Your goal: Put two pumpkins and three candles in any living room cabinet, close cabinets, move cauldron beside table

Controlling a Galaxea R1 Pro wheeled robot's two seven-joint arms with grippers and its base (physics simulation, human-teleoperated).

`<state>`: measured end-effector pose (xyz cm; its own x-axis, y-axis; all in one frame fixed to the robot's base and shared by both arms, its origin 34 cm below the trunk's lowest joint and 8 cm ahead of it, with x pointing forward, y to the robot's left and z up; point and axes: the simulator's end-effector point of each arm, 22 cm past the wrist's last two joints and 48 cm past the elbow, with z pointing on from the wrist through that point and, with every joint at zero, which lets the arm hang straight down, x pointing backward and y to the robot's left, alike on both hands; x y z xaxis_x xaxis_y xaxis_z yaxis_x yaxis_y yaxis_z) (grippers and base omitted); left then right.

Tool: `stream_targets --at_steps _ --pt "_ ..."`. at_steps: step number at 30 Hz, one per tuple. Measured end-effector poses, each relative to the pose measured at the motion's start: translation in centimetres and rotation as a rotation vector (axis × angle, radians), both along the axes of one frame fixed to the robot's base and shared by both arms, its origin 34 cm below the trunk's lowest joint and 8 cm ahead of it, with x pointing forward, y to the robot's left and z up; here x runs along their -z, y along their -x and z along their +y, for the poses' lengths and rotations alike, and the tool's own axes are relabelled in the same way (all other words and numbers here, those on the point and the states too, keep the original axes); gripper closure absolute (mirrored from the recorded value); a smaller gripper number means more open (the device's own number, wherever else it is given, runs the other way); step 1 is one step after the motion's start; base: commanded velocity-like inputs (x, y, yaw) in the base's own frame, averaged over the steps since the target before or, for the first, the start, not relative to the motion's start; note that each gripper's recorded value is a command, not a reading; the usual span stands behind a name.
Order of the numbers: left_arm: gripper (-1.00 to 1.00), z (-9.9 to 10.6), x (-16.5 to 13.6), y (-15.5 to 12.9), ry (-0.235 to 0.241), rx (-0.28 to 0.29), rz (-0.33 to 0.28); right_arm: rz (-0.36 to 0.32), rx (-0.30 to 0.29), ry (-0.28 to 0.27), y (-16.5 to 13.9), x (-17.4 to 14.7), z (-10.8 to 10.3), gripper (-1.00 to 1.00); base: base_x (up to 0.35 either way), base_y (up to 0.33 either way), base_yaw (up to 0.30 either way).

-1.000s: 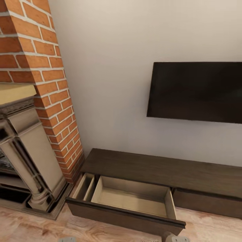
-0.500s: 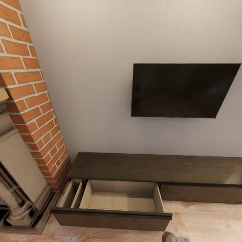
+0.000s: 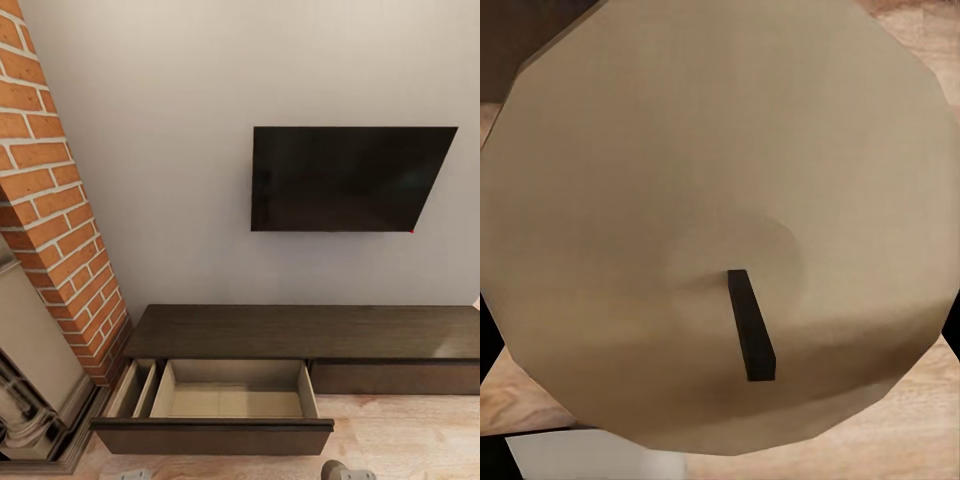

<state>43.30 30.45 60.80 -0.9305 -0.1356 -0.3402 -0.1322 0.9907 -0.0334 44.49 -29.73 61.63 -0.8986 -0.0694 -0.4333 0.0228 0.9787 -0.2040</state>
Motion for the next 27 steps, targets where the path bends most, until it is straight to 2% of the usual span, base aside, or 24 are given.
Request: stream_targets --at_steps 12,17,23,27 --pt "1.00 -0.1 0.3 0.3 -0.002 -0.002 0.009 0.012 0.009 -0.001 0.4 0.3 0.0 1.00 0.000 0.000 0.031" --pt "1.00 -0.7 0.5 0.6 0.008 -0.001 0.018 0.057 0.007 -0.012 2.1 1.1 0.8 1.00 0.000 0.000 0.078" --pt "1.00 -1.5 0.9 1.1 0.022 0.002 0.035 0.084 0.004 -0.024 3.2 1.6 1.6 1.00 0.000 0.000 0.079" --pt "1.00 -1.6 1.1 1.4 0.024 0.002 0.042 0.091 0.006 -0.020 3.4 1.8 1.4 1.00 0.000 0.000 0.079"
